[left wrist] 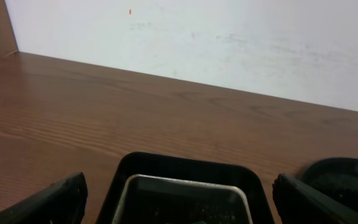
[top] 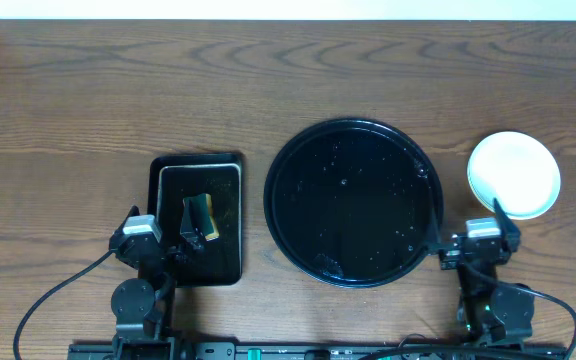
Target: Clean dirty plates on tray and stack at the side
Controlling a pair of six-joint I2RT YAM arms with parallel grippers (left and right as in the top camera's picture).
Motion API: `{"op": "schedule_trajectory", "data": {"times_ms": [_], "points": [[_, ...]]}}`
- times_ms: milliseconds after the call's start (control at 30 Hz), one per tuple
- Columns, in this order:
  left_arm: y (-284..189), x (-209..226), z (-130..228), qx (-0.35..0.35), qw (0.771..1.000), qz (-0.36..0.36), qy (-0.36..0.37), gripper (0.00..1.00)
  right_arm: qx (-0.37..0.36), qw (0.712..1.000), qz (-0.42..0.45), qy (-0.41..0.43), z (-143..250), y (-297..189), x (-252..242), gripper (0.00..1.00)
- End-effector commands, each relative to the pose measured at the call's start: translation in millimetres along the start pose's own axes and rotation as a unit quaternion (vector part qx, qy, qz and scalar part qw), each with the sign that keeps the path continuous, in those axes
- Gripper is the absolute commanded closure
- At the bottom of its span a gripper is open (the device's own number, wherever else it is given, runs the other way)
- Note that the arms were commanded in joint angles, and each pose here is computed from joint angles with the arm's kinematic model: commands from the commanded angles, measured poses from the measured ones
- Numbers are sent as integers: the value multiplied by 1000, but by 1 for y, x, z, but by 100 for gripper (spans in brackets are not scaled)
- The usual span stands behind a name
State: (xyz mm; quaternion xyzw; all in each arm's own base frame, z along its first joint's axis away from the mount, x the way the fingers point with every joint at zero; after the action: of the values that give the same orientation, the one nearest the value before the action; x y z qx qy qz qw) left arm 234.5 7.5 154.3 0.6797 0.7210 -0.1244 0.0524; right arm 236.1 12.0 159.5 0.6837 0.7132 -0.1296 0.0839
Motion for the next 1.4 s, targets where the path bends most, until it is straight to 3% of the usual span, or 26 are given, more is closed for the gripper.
{"op": "schedule_trajectory", "data": {"times_ms": [0, 233, 400, 1367], "points": [[1, 7, 16, 22, 1000, -15, 10, 5, 11, 999, 37, 20, 7, 0, -17, 1], [1, 7, 16, 22, 1000, -15, 10, 5, 14, 998, 50, 31, 9, -1, -23, 1], [1, 7, 16, 22, 1000, -15, 10, 5, 5, 1000, 8, -23, 5, 0, -9, 1], [1, 7, 16, 22, 1000, -15, 10, 5, 7, 1000, 15, 17, 6, 0, -11, 1]]}}
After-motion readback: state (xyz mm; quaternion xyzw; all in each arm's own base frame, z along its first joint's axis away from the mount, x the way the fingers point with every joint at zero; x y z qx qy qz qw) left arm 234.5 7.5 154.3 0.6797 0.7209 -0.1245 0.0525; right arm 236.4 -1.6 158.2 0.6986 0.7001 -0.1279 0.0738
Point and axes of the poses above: each gripper's point midway between its finger pads, its own y axis out along the fingers, its own x axis along the line the jaws close on, z = x × y, the point moved 1 cm from there along -y, back along the fingers, and after that the axes turned 5 degrees about -y, right-handed, at the moved point
